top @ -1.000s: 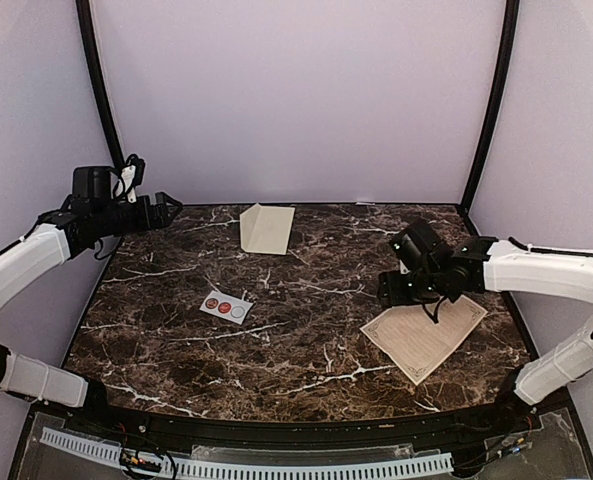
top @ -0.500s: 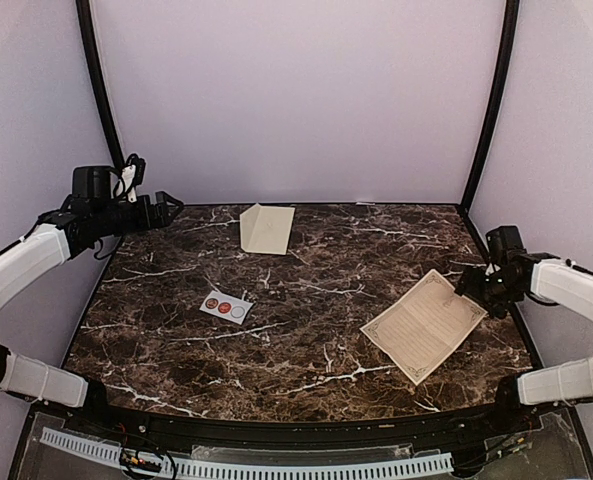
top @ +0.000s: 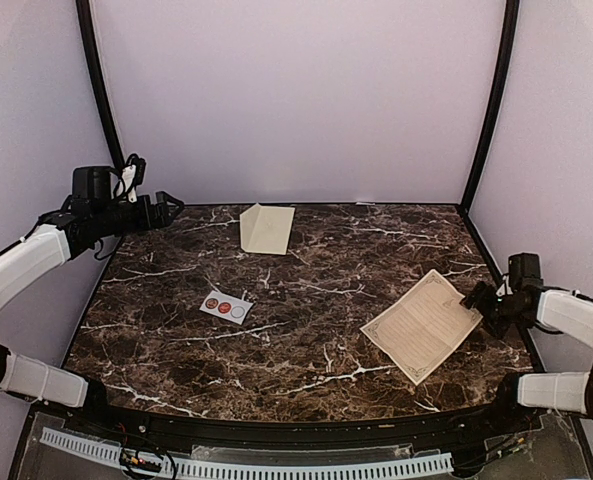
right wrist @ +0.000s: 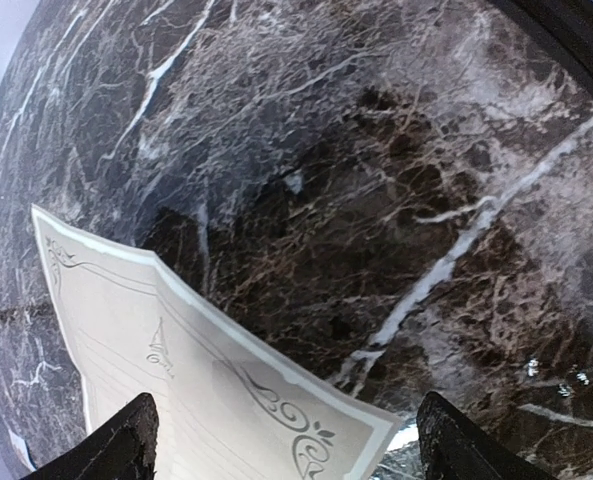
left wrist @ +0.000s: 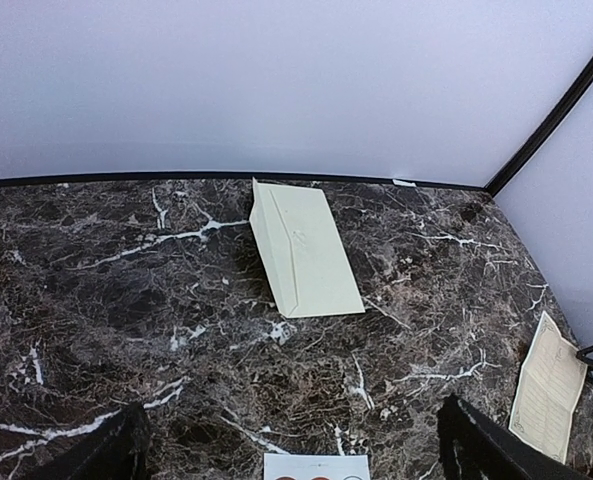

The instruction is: Place the letter into the envelope and seal it

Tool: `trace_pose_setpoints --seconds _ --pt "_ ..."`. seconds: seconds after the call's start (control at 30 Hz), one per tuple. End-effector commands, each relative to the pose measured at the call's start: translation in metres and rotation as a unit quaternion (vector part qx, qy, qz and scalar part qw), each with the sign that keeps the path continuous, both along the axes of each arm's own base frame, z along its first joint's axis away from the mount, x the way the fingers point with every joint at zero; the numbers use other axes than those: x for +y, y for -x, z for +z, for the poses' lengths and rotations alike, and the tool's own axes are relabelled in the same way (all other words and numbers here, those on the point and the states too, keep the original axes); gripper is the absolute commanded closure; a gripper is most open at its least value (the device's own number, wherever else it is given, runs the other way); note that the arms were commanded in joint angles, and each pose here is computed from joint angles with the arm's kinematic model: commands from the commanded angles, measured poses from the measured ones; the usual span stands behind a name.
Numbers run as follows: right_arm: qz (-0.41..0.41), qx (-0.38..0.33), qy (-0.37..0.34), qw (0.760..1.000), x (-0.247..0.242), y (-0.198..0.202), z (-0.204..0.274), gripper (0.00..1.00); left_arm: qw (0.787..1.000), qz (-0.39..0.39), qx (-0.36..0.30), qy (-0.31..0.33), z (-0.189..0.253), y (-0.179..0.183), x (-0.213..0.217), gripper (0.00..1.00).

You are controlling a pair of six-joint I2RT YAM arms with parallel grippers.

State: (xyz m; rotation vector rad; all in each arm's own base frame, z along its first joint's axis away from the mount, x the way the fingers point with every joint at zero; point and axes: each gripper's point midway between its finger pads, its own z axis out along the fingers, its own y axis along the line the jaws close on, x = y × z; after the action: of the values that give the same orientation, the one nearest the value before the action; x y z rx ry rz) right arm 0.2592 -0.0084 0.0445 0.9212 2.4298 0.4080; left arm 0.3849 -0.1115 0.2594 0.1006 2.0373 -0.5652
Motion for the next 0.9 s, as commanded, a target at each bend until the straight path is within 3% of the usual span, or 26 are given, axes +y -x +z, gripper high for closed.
trace_pose_setpoints --seconds 0.0,0.47,0.7,0.87 --pt "0.02 -0.065 -0.041 0.997 0.014 -0.015 0.014 0.15 1.0 -0.007 -0.002 0.01 0.002 0.002 -0.003 0.01" --pt "0.023 -0.073 -0.05 0.996 0.018 -0.012 -0.005 0.34 1.0 -0.006 0.0 0.009 0.0 0.001 -0.003 0.01" --pt "0.029 -0.09 -0.068 0.993 0.024 -0.011 -0.007 0.62 1.0 -0.007 0.002 0.01 -0.002 0.001 -0.003 0.01" --pt "0.042 -0.121 -0.074 0.989 0.028 -0.018 0.003 0.89 1.0 -0.006 0.005 0.009 -0.004 0.0 -0.003 0.01"
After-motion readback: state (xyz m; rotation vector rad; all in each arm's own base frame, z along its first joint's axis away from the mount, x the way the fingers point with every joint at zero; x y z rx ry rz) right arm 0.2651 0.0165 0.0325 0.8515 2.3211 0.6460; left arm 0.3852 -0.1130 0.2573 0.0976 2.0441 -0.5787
